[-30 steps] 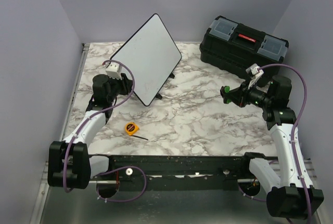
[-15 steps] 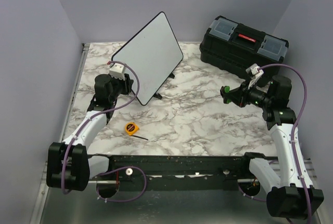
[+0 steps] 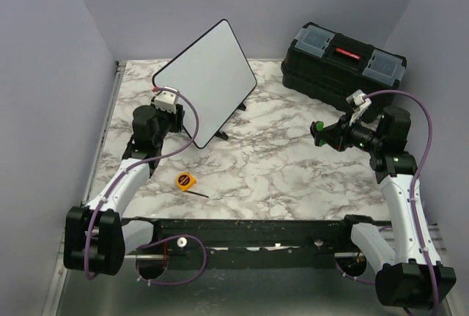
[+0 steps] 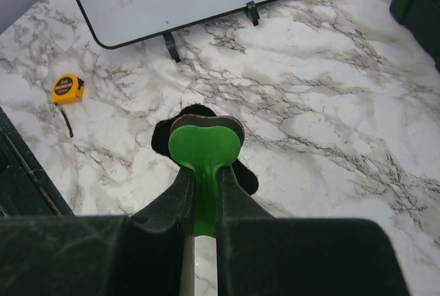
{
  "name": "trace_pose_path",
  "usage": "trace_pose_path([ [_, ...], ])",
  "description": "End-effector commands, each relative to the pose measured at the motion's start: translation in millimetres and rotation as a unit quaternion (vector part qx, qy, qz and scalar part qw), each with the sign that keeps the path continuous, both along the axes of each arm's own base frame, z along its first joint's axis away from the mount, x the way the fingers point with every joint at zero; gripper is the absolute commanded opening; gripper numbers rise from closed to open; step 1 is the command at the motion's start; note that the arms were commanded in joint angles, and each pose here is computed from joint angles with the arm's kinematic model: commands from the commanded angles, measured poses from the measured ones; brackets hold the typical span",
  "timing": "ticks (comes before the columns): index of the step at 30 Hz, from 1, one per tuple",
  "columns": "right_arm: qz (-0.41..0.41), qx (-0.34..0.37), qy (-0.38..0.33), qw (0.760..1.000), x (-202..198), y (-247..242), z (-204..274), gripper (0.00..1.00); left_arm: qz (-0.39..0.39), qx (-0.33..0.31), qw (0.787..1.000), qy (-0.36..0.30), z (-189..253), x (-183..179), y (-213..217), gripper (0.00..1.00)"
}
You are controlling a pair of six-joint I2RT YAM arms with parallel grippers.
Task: Erase the whiteboard
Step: Place the whiteboard at the center of the board.
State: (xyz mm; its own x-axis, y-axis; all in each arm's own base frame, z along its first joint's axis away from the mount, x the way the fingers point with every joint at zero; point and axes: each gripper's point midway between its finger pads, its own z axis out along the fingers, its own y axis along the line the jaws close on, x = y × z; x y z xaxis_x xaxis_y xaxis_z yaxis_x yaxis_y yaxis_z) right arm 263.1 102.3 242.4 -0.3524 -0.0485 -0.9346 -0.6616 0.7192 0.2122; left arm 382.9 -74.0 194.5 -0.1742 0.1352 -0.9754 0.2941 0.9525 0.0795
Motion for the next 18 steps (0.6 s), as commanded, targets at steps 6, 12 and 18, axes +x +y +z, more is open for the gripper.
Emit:
trace_pose_path([
  [6, 0.011, 0.002, -0.011, 1.0, -2, 2, 2, 0.01, -0.004, 0.013, 1.0, -0.024, 5, -2, 2, 0.5],
  [12, 0.011, 0.002, -0.012, 1.0, -2, 2, 2, 0.01, 0.007, 0.028, 0.999, -0.017, -9, -1, 7, 0.5],
  [18, 0.013, 0.003, -0.012, 1.0, -3, 2, 3, 0.01, 0.009, 0.06, 0.998, -0.027, -16, -3, 11, 0.52],
])
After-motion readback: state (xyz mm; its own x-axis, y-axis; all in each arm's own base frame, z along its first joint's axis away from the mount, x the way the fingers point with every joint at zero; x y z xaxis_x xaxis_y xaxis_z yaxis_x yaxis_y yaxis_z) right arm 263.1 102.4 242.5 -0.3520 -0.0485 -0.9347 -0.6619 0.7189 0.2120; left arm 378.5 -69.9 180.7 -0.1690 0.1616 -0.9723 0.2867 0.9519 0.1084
